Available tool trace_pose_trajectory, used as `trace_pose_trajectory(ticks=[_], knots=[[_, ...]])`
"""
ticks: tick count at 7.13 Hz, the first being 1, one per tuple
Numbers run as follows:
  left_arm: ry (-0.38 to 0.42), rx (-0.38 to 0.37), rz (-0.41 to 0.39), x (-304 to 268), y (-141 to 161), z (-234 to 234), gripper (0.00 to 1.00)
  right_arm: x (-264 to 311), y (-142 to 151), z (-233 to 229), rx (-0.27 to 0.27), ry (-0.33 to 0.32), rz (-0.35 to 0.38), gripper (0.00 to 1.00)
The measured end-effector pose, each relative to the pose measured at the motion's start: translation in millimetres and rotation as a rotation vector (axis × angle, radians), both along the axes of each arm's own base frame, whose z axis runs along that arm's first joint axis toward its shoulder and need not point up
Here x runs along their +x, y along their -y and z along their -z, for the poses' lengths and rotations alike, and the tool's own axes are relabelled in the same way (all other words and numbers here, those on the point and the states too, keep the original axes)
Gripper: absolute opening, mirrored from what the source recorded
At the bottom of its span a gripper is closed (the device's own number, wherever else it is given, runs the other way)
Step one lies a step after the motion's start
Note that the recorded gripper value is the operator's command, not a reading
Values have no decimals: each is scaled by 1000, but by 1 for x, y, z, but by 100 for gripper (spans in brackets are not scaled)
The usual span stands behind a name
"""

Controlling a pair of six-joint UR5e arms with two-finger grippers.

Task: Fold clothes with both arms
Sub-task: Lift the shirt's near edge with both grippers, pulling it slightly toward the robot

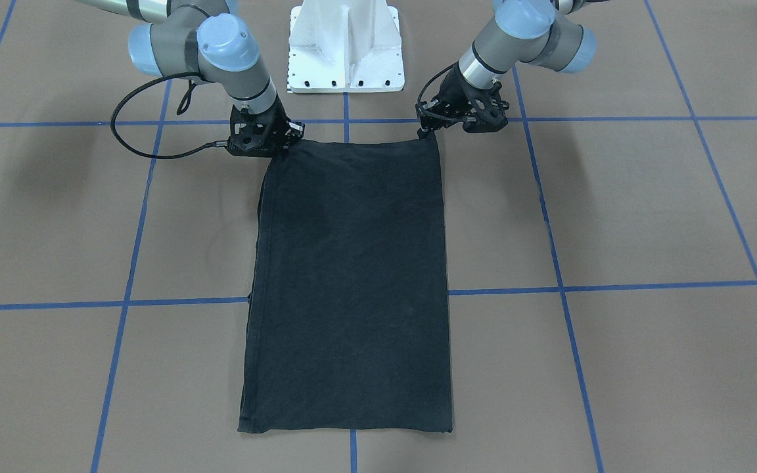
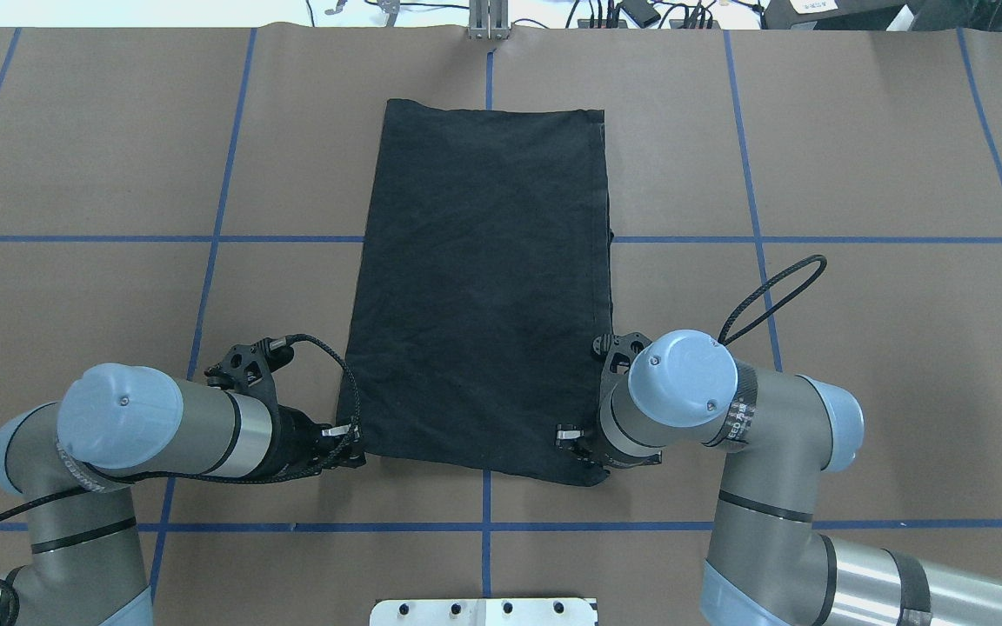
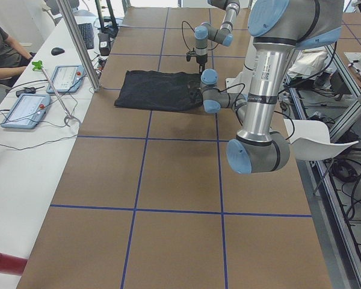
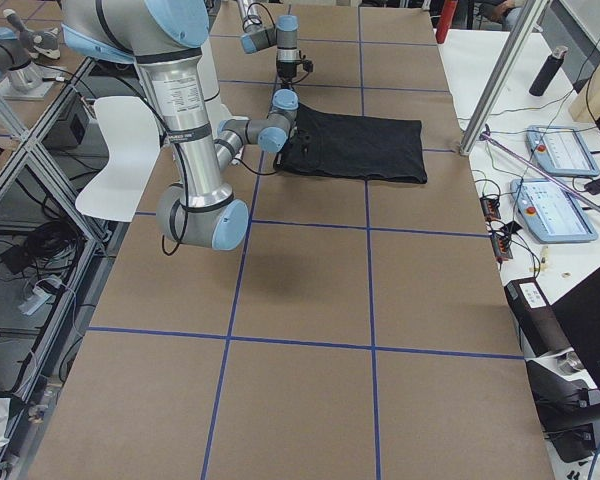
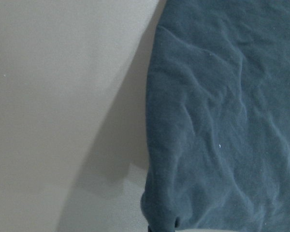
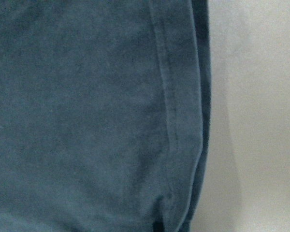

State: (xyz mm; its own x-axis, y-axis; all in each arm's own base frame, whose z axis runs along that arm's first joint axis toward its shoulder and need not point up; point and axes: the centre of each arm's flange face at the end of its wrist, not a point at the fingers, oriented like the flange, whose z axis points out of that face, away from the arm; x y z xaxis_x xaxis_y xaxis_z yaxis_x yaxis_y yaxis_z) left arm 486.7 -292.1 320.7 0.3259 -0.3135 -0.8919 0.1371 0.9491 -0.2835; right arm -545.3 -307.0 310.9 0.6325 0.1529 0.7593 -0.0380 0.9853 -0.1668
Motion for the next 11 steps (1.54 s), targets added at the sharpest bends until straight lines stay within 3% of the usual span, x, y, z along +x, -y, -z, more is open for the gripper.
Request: trace_pose_trajectory(ticks=[4,8,11], knots=[[-3,1,14,-17,4,17,0,10,3,25,-6,57,10,0],[18,-38,-56,-35,-13,44,0,50,-27,34,-100,136,159,0],[18,-107,-92,-35,-33,45,0,92,-36,21,-139,149,197,0]])
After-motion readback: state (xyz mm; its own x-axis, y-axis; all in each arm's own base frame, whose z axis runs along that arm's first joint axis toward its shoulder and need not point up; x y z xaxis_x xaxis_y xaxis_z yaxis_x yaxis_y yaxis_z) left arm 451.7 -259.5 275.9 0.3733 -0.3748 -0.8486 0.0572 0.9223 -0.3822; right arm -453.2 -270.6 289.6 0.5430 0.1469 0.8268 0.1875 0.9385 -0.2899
